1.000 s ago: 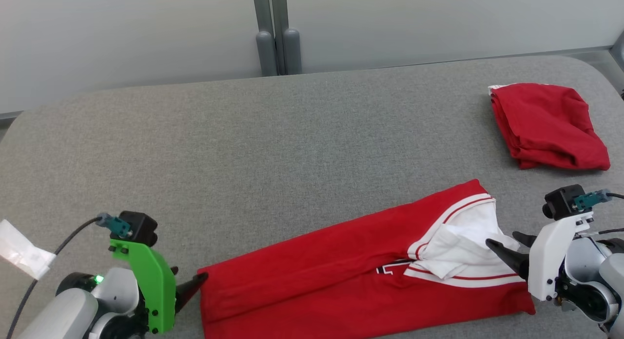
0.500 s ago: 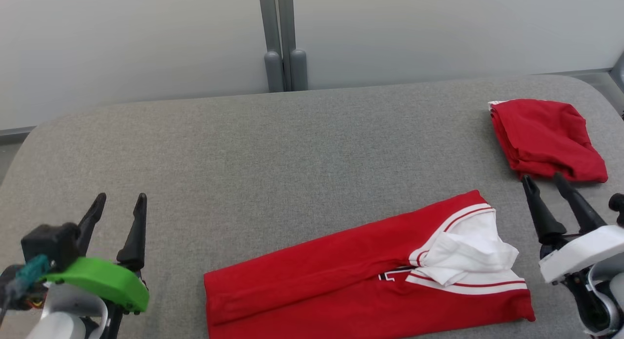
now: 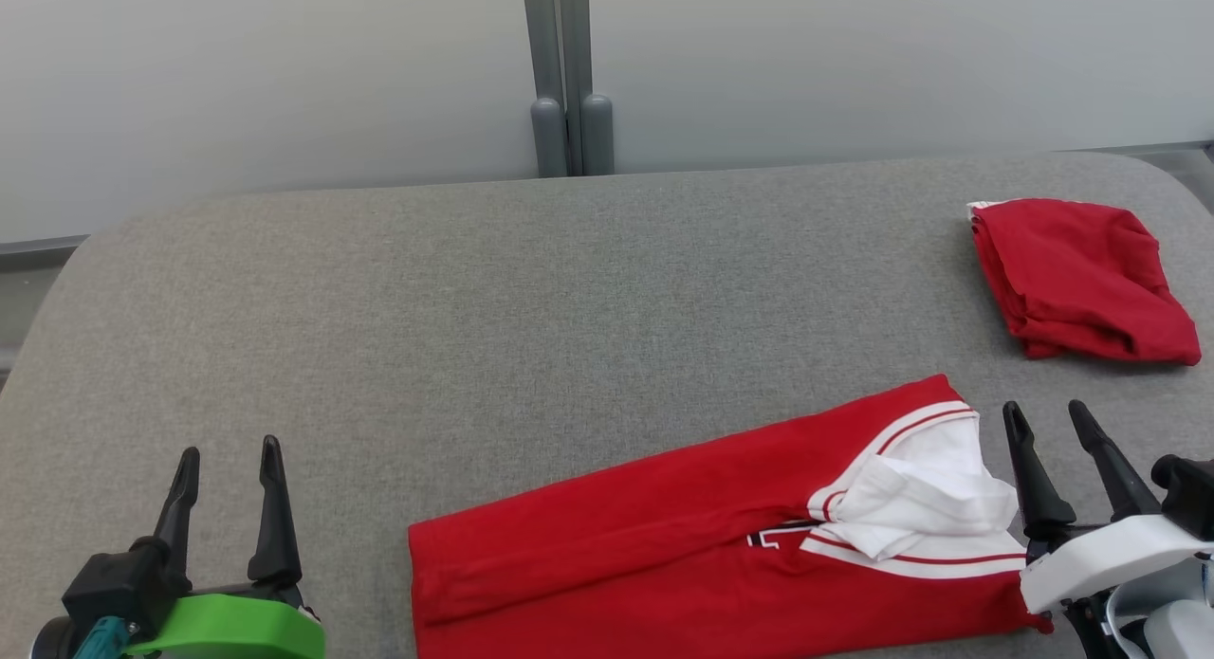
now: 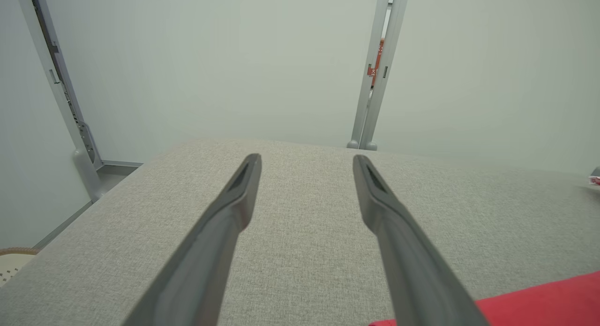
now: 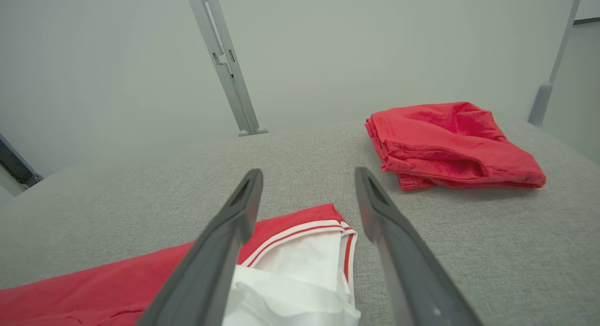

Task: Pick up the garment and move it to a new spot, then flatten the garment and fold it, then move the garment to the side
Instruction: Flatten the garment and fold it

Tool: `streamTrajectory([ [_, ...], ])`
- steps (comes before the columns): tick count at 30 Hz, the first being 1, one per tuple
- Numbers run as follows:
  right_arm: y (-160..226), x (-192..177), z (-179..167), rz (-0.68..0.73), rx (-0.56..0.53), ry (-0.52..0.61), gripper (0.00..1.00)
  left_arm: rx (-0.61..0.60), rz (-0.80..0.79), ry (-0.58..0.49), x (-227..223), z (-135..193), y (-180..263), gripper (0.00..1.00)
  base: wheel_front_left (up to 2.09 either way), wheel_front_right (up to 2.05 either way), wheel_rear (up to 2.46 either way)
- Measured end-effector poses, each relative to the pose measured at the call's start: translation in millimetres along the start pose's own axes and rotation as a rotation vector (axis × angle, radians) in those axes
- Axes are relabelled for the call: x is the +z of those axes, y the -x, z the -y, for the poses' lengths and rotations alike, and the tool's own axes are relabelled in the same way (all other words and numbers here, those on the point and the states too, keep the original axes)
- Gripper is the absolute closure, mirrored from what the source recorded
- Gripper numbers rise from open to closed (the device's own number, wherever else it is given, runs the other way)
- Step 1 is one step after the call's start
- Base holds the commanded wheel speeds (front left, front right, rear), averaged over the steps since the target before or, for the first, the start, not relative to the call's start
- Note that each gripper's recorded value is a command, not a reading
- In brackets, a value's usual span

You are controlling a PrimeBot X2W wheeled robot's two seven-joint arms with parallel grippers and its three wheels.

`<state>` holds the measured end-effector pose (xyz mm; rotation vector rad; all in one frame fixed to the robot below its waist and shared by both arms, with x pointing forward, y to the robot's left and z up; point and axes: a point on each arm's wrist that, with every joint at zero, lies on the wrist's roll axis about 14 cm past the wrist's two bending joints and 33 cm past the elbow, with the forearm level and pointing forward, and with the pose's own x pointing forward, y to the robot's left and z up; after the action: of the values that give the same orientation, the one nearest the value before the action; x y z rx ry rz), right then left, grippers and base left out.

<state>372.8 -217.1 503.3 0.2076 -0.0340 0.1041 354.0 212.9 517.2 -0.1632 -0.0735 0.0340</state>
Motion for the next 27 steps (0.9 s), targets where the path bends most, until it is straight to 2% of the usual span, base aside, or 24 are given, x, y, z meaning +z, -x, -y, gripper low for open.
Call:
streamTrajectory([
  [7,6,-33,-1,-0.115,0.017,0.033,0.0,-0.006,0.003,0.011,-6,0,3,0.0,0.0,0.0,0.0],
  [12,9,-66,7,-0.283,0.0,0.038,0.0,-0.022,-0.003,0.02,-10,4,3,0.0,0.0,0.0,0.0],
  [18,12,-107,18,-0.526,-0.044,0.012,0.0,-0.037,-0.016,0.028,-17,8,0,0.0,0.0,0.0,0.0],
  [27,5,-135,10,-0.703,-0.072,-0.1,0.0,-0.018,-0.03,0.028,-23,0,-2,0.0,0.0,0.0,0.0],
])
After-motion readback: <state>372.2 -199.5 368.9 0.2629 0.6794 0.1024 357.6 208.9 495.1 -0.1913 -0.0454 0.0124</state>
